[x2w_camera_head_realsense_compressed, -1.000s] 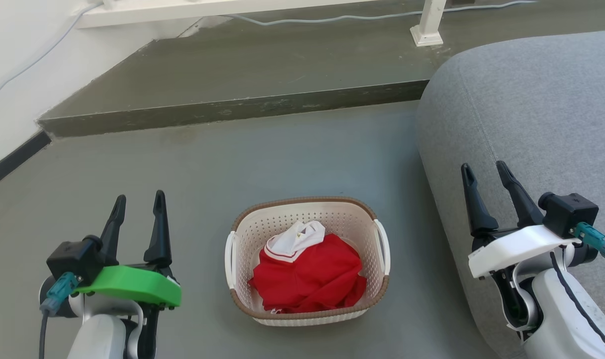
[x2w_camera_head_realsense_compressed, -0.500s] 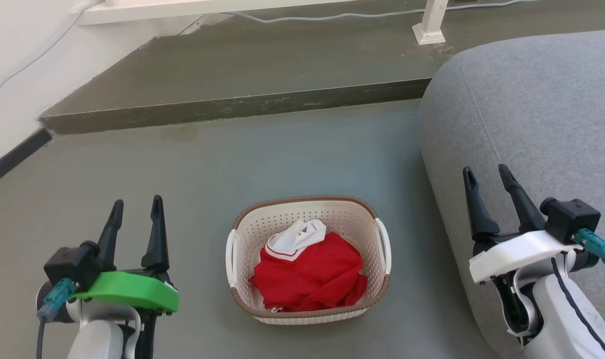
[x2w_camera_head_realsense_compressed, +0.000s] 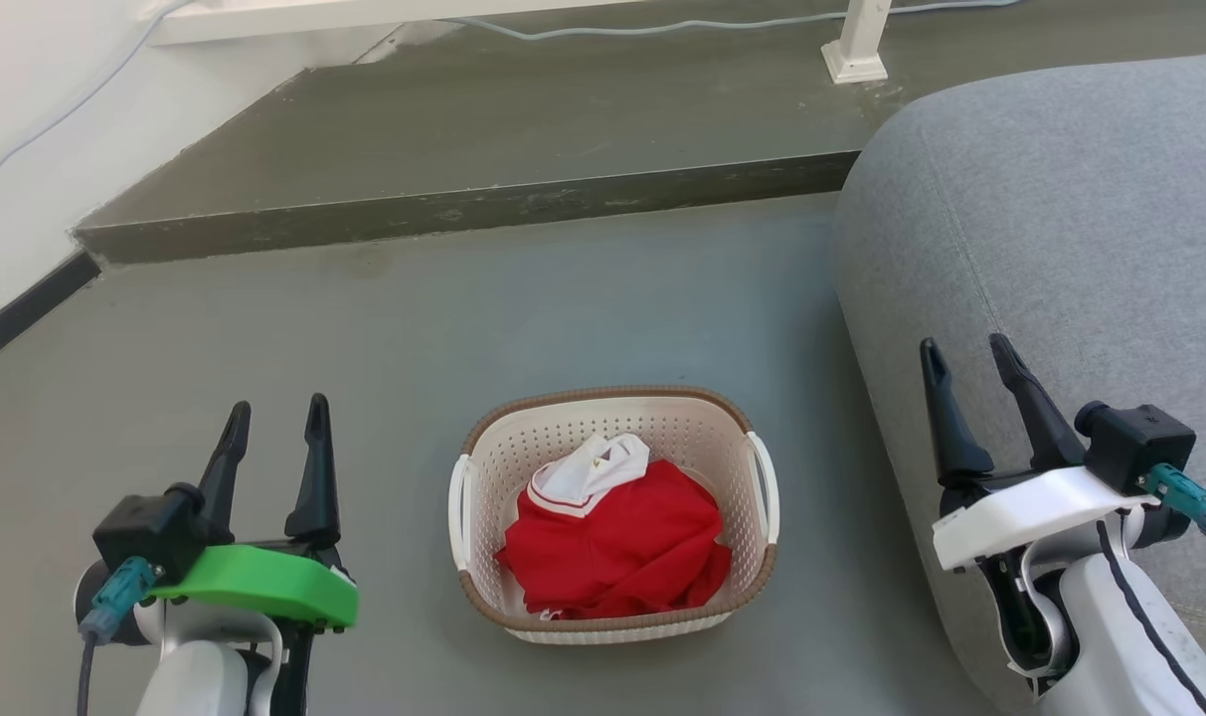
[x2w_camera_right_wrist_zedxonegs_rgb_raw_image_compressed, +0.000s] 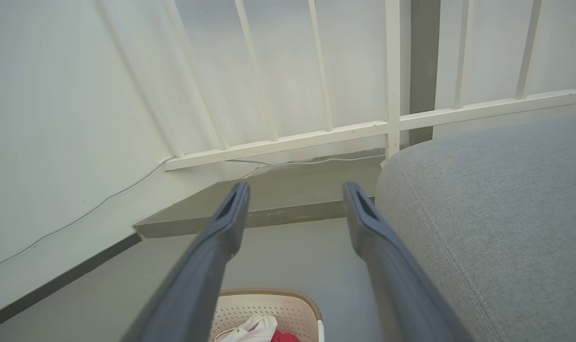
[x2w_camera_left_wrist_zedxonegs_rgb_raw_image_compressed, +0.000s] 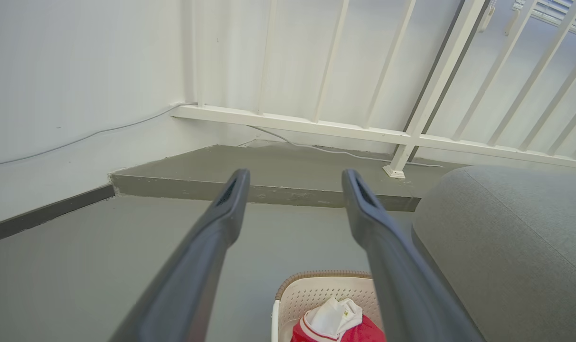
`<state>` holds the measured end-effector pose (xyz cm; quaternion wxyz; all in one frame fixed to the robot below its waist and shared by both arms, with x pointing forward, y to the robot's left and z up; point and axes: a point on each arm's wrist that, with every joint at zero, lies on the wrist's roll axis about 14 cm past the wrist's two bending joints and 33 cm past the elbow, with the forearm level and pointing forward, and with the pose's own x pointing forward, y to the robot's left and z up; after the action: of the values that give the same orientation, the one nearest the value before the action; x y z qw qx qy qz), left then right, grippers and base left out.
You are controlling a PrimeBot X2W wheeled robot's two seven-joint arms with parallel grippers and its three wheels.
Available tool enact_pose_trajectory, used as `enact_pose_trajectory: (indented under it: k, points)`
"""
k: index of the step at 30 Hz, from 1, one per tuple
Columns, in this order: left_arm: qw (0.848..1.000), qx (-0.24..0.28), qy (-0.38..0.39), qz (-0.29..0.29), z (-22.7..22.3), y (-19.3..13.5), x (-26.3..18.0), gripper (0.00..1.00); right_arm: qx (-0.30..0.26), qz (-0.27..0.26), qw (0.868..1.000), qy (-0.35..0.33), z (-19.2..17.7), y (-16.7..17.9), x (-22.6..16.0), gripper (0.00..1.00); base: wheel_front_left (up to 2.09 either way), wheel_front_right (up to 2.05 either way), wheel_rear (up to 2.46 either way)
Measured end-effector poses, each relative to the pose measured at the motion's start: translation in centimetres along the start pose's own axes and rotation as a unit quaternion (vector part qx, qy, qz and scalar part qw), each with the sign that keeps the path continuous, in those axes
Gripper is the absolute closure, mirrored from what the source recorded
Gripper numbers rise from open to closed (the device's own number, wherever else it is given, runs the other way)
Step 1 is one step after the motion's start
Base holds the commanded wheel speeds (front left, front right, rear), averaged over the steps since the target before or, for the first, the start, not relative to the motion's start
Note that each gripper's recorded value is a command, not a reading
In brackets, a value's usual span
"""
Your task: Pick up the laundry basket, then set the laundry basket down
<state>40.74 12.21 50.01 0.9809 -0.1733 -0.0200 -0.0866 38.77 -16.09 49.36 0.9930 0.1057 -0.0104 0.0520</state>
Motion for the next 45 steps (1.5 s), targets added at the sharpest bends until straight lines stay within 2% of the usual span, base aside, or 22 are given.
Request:
enact_pose_trajectory:
  k: [1,6,11,17,34,45]
  points:
    - [1.000,-0.001,0.009,0.003,-0.6,0.1,-0.2,1.00,0.003,-0.003,1.000,0.010,-0.6,-0.1,-0.2,1.00,0.00,0.00,0.00]
    - [0.999,-0.007,0.030,0.013,-1.9,0.6,-0.9,1.00,0.017,-0.013,0.999,0.037,-2.4,-0.2,-1.2,1.00,0.00,0.00,0.00]
    - [0.999,-0.027,0.032,0.021,-1.9,0.8,-1.0,1.00,0.033,-0.019,0.999,0.034,-2.3,-0.4,-1.2,1.00,0.00,0.00,0.00]
    - [0.996,-0.066,0.041,0.042,-2.1,1.7,-1.2,1.00,0.078,-0.034,0.996,0.036,-2.2,-0.7,-1.2,1.00,0.00,0.00,0.00]
    - [0.981,-0.171,0.044,0.074,-1.9,3.0,-1.7,1.00,0.195,-0.066,0.978,0.037,-2.0,-2.0,-1.2,1.00,0.00,0.00,0.00]
    - [0.967,-0.235,0.038,0.089,-1.5,3.7,-1.9,1.00,0.265,-0.081,0.960,0.037,-1.9,-2.6,-1.2,1.00,0.00,0.00,0.00]
